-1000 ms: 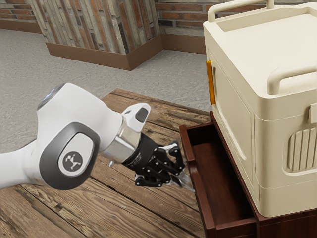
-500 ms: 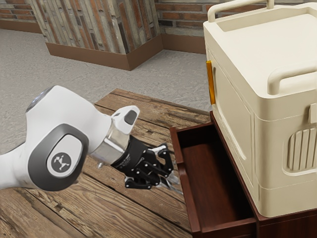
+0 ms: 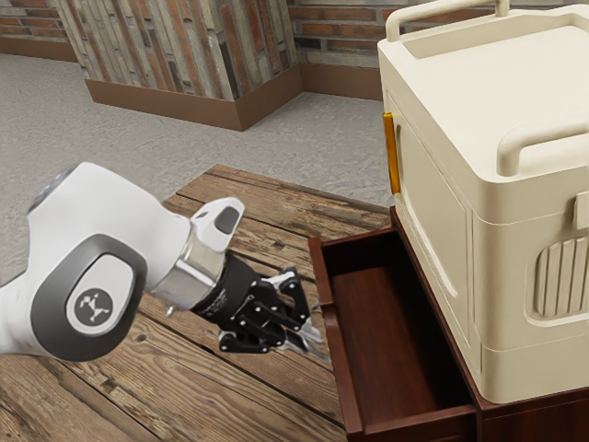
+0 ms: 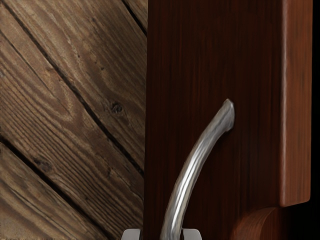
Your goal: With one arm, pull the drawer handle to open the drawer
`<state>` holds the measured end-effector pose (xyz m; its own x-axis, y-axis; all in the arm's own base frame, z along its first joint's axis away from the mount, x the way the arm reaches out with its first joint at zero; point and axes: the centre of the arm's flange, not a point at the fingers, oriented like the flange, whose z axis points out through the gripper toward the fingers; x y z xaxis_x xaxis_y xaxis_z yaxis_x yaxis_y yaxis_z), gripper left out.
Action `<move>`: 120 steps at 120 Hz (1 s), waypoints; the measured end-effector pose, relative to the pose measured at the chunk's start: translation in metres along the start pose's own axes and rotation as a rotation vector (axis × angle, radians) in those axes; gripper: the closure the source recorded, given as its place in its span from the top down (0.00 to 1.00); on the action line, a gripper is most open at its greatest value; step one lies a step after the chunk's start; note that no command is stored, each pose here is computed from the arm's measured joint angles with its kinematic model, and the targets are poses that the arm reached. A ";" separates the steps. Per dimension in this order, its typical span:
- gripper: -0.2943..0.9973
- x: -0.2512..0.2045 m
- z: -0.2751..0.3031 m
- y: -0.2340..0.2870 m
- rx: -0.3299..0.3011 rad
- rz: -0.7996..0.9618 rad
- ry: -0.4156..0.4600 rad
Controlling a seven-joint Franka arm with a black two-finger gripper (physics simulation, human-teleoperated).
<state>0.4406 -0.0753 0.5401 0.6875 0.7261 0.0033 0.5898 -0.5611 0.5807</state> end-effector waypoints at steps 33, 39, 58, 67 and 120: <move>0.25 0.004 -0.007 -0.008 -0.004 -0.011 0.013; 0.25 0.005 -0.008 -0.009 -0.004 -0.013 0.016; 0.25 0.003 -0.012 -0.013 -0.006 -0.010 0.020; 0.25 0.002 -0.015 -0.015 -0.008 -0.008 0.023; 0.51 -0.020 -0.149 -0.019 -0.056 0.081 0.189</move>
<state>0.3526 -0.0201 0.6508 0.6373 0.7438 0.2015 0.5073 -0.6018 0.6168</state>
